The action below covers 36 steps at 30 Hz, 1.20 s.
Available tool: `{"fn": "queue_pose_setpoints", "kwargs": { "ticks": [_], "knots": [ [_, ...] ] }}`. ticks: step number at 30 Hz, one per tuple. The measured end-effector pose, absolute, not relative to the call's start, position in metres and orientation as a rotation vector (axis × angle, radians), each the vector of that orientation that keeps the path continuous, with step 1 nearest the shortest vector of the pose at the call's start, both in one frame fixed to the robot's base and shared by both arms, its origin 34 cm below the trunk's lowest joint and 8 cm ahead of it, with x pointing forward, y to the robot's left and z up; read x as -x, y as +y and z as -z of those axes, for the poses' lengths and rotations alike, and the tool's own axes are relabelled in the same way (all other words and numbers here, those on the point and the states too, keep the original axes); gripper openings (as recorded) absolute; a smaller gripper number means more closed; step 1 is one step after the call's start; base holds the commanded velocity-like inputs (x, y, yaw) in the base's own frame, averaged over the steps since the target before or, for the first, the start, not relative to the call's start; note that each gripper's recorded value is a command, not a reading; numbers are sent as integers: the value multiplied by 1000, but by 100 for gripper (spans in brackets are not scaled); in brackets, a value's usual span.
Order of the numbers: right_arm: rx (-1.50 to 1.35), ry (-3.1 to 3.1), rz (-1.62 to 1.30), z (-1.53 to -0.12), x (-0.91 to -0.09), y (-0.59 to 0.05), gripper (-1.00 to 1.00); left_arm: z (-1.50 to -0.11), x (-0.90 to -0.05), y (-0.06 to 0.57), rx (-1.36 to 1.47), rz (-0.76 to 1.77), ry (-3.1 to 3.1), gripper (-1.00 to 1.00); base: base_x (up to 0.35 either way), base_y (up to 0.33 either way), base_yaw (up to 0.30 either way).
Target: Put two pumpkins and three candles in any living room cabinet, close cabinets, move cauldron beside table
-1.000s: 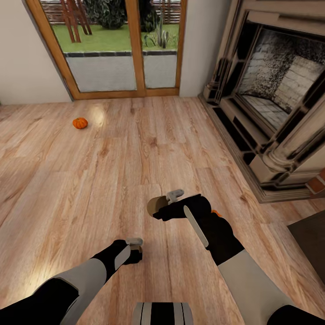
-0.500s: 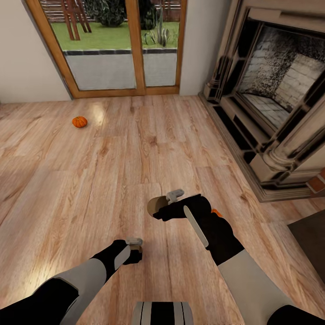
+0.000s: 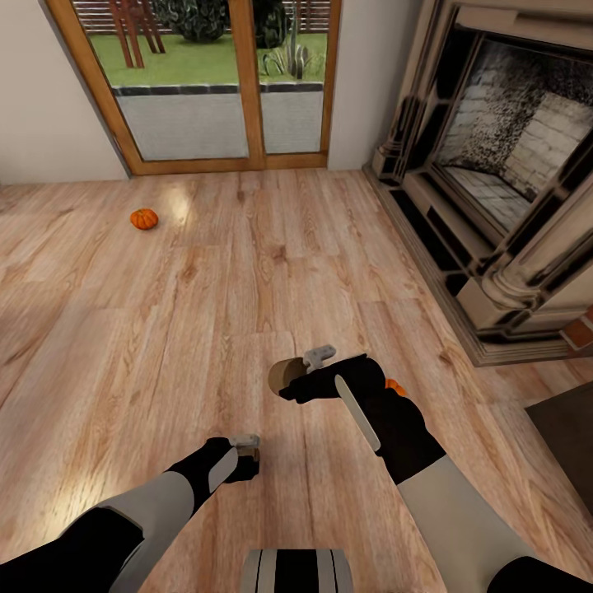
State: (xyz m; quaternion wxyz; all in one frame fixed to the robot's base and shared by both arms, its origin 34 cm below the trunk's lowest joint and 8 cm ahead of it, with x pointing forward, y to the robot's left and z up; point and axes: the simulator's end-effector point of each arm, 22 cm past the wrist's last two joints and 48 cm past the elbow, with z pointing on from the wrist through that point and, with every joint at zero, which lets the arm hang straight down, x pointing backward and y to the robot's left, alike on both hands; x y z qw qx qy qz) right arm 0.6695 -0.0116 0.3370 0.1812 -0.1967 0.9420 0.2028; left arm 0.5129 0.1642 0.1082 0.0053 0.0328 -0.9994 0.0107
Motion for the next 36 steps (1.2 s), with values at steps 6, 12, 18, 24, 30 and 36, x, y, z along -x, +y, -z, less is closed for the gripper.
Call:
{"fn": "queue_pose_setpoints", "kwargs": {
  "ticks": [6,12,18,24,30,36],
  "knots": [
    [555,2660,-573,-337,-669,-12,-100,-109,-513,164,-103,-34,-3130,100,128,0,0],
    [555,2658,-574,-338,-670,-11,-100,-108,-513,164,-103,-33,-3130,100,87,0,0],
    [586,2653,-585,-339,-665,-3,-100,-108,-513,164,-103,-33,-3129,100,5,0,0],
    [600,2652,-571,-338,-664,-3,-100,-108,-513,164,-103,-33,-3130,100,0,0,0],
    [600,2652,-572,-338,-664,-3,-100,-108,-513,164,-105,-34,-3129,100,0,0,0],
    [600,2653,-572,-337,-664,-3,-100,-108,-513,164,-105,-34,-3129,100,0,0,0]
  ]
}}
